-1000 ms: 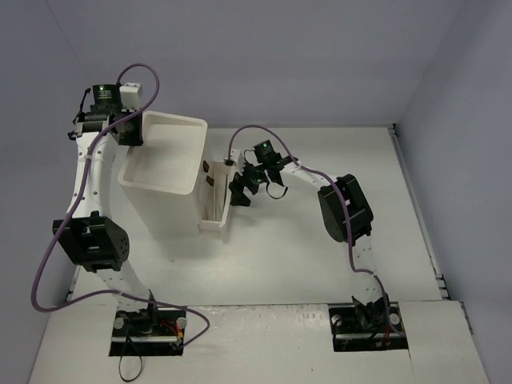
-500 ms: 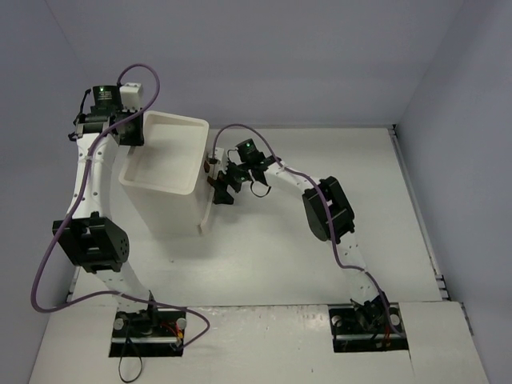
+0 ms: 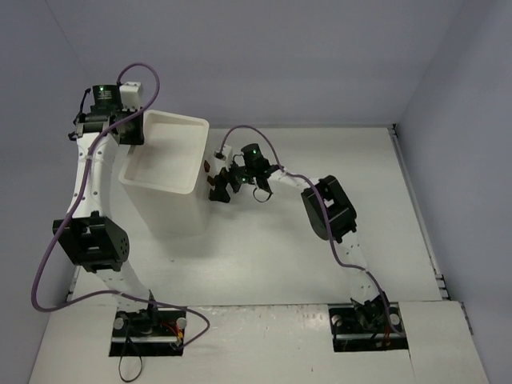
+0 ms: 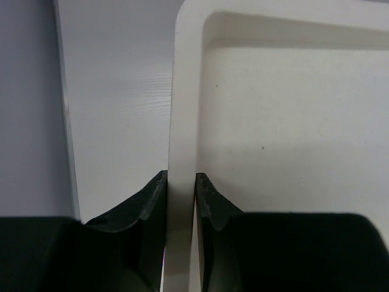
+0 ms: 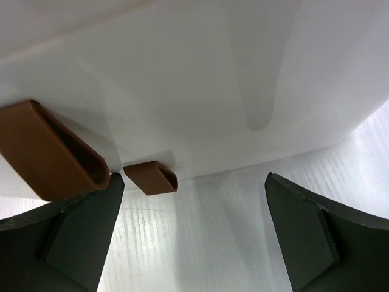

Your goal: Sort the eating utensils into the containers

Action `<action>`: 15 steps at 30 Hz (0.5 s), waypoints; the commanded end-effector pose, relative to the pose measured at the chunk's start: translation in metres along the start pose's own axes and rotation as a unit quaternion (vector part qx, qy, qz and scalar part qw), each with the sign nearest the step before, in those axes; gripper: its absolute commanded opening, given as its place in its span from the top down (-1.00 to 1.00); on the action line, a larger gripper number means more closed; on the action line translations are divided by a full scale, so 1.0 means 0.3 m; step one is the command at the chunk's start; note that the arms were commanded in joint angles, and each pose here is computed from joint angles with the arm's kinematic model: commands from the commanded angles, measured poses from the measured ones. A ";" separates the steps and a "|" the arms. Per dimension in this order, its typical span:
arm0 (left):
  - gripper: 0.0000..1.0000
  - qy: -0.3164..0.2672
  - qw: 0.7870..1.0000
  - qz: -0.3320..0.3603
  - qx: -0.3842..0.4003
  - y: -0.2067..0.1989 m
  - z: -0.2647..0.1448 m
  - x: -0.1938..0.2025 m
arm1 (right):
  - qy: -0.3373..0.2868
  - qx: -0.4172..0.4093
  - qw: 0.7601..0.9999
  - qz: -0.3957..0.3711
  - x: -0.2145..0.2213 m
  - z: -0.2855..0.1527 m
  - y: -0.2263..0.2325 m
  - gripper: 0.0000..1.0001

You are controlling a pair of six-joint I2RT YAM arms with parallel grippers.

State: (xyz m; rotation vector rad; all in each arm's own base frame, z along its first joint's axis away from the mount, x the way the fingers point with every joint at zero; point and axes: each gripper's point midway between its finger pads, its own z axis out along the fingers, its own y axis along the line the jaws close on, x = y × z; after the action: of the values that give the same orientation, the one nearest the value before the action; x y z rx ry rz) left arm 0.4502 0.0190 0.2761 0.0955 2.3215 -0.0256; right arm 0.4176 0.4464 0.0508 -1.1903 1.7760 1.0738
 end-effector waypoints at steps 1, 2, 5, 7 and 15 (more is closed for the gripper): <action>0.70 -0.014 0.997 -0.026 0.075 -0.141 0.010 -0.037 | -0.134 0.017 0.987 -0.087 -0.396 -0.096 0.106 -1.00; 0.53 -0.024 0.997 -0.027 0.070 -0.132 -0.009 -0.059 | -0.135 0.031 0.986 -0.089 -0.406 -0.132 0.101 -1.00; 0.12 -0.050 0.997 -0.028 0.051 -0.100 -0.062 -0.105 | -0.144 0.083 0.983 -0.084 -0.443 -0.251 0.081 -1.00; -0.09 -0.077 0.996 -0.026 0.034 -0.074 -0.118 -0.156 | -0.154 0.121 0.978 -0.077 -0.479 -0.354 0.074 -1.00; -0.54 -0.158 0.987 -0.021 -0.026 -0.007 -0.340 -0.263 | -0.206 0.259 0.944 -0.001 -0.598 -0.854 0.066 -1.00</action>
State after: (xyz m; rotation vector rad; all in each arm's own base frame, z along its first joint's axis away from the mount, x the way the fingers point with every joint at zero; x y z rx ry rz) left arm 0.4538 0.0097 0.3205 0.0453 2.2205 -0.0604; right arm 0.4164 0.3460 0.2322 -0.8416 1.6381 0.8330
